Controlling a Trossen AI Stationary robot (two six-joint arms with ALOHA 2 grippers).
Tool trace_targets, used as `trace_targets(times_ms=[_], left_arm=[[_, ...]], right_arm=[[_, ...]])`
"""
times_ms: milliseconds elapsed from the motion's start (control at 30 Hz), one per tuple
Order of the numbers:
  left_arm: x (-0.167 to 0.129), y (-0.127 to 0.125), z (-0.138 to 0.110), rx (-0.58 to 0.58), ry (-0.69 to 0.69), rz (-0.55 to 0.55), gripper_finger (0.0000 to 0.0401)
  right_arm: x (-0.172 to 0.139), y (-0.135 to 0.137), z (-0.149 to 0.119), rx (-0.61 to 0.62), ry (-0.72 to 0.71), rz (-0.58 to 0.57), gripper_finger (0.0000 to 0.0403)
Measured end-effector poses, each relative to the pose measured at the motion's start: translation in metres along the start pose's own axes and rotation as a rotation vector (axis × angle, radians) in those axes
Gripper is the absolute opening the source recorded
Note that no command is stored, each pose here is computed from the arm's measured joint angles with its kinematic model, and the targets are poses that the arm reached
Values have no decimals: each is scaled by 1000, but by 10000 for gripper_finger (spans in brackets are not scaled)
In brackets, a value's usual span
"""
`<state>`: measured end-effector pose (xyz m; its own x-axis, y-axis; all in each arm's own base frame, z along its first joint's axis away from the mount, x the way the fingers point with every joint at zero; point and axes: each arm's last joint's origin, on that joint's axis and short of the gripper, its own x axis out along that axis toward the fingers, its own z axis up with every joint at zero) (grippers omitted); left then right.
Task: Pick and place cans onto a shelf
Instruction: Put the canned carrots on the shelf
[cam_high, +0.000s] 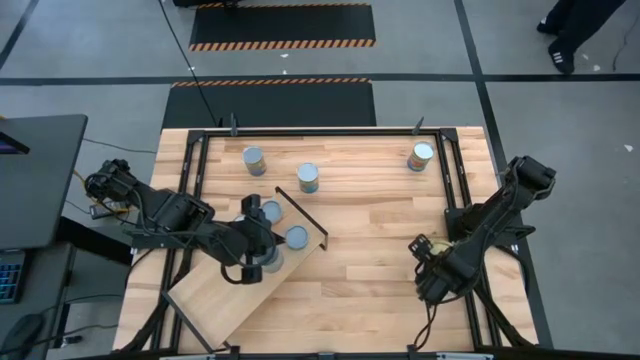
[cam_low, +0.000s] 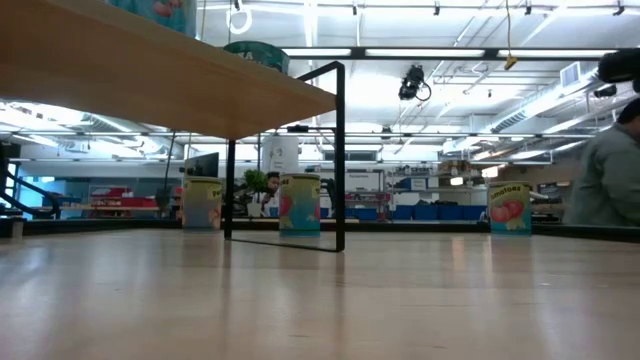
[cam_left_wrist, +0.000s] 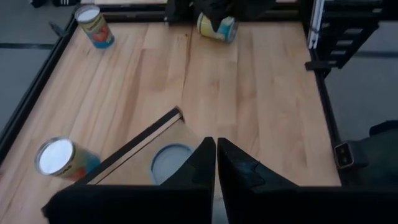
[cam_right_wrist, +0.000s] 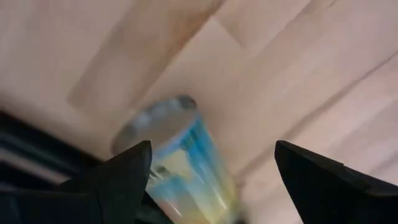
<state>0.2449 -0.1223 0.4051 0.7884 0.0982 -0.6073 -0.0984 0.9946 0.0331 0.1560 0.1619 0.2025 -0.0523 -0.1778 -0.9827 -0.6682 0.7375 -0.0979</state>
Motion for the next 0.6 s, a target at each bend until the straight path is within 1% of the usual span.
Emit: trace_targets(times_ms=[100, 233, 467, 533, 600], left_arm=[[0, -1, 2, -10, -16, -6, 23], [0, -1, 4, -20, -34, -13, 23], [0, -2, 6, -34, -59, -23, 23], [0, -2, 6, -34, -59, -24, 23], [0, -2, 6, -34, -59, -24, 23]], right_arm=[[-1, 0, -6, -60, 62, 19, 348], [2, 5, -10, -81, 97, 117, 348], [17, 19, -19, -180, 151, 176, 348], [22, 21, -20, -208, 147, 184, 348], [28, 22, -18, -239, 107, 181, 348]])
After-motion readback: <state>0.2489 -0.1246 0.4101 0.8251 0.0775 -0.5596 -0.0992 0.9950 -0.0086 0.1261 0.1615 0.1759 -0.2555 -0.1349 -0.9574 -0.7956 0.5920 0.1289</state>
